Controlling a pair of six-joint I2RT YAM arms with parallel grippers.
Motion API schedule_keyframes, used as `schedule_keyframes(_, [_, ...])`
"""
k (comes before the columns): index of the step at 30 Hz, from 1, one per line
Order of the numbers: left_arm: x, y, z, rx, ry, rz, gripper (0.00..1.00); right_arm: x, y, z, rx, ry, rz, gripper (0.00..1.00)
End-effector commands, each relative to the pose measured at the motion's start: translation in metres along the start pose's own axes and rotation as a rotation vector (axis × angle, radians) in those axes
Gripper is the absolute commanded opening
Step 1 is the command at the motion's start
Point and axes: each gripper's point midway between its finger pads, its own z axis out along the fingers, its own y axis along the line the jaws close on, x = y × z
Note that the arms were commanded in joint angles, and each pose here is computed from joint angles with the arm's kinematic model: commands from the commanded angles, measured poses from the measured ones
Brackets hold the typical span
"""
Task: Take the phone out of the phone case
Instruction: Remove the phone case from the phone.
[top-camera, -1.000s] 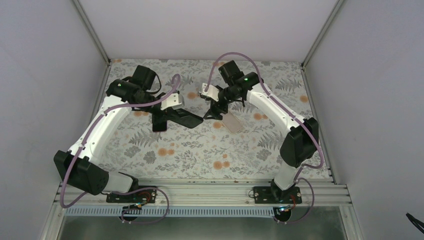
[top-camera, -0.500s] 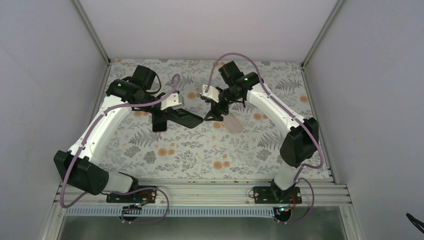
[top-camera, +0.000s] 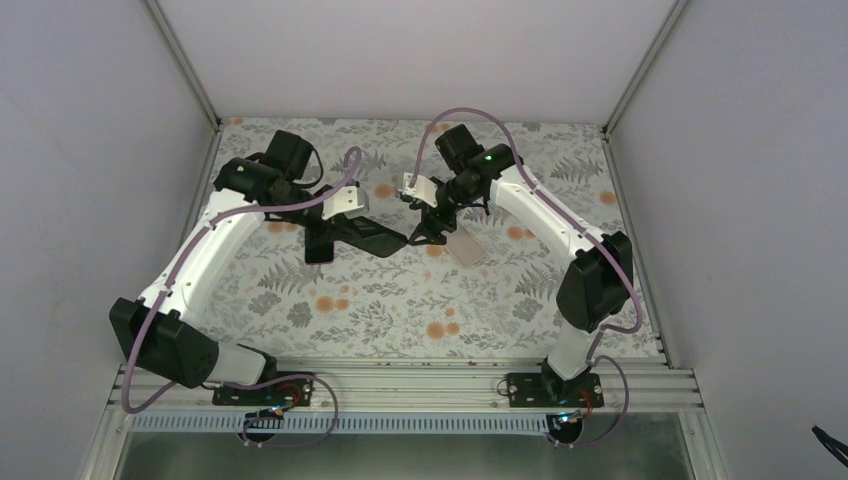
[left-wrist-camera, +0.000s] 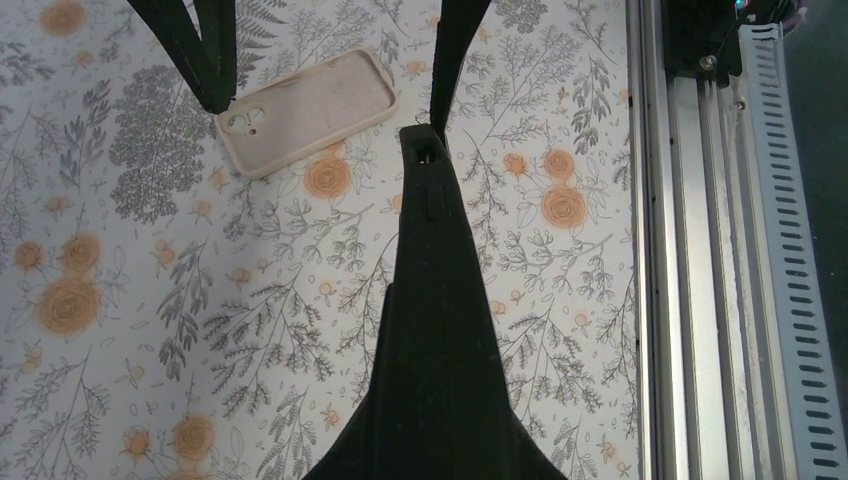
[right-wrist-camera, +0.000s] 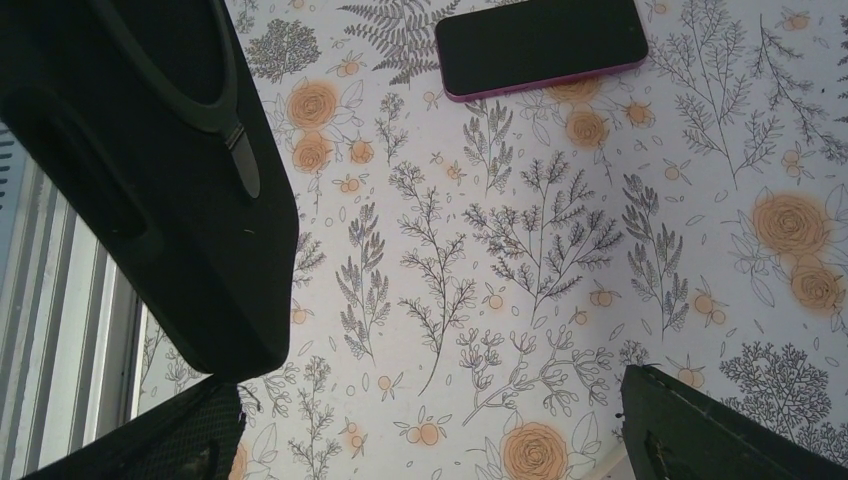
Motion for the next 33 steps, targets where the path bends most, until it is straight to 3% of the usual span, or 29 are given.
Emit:
schedule_keyframes(1, [-0.021,-0.003,-0.008,0.016,-0.084,0.045,0.02,-0.013,-0.002,-0.002,-0.002,-0.035,-0.024,0.93])
schedule_keyframes(8, [-0.028,-0.010,-0.011,0.045,-0.120,0.049,0.02,-0.016,-0.012,0.003,0.017,-0.039,-0.014,0.92])
schedule_keyframes(17, [-0.043,-0.035,-0.009,0.243,-0.237,0.034,0.02,-0.032,-0.052,0.004,0.174,-0.093,-0.007,0.92])
schedule_keyframes(22, [-0.059,-0.038,-0.014,0.275,-0.329,0.052,0.02,-0.049,-0.062,0.004,0.188,-0.164,-0.004,0.94])
schedule_keyframes(33, [-0.098,-0.014,-0.028,0.197,-0.452,0.099,0.02,-0.101,0.008,0.003,-0.273,-0.399,-0.070,0.95])
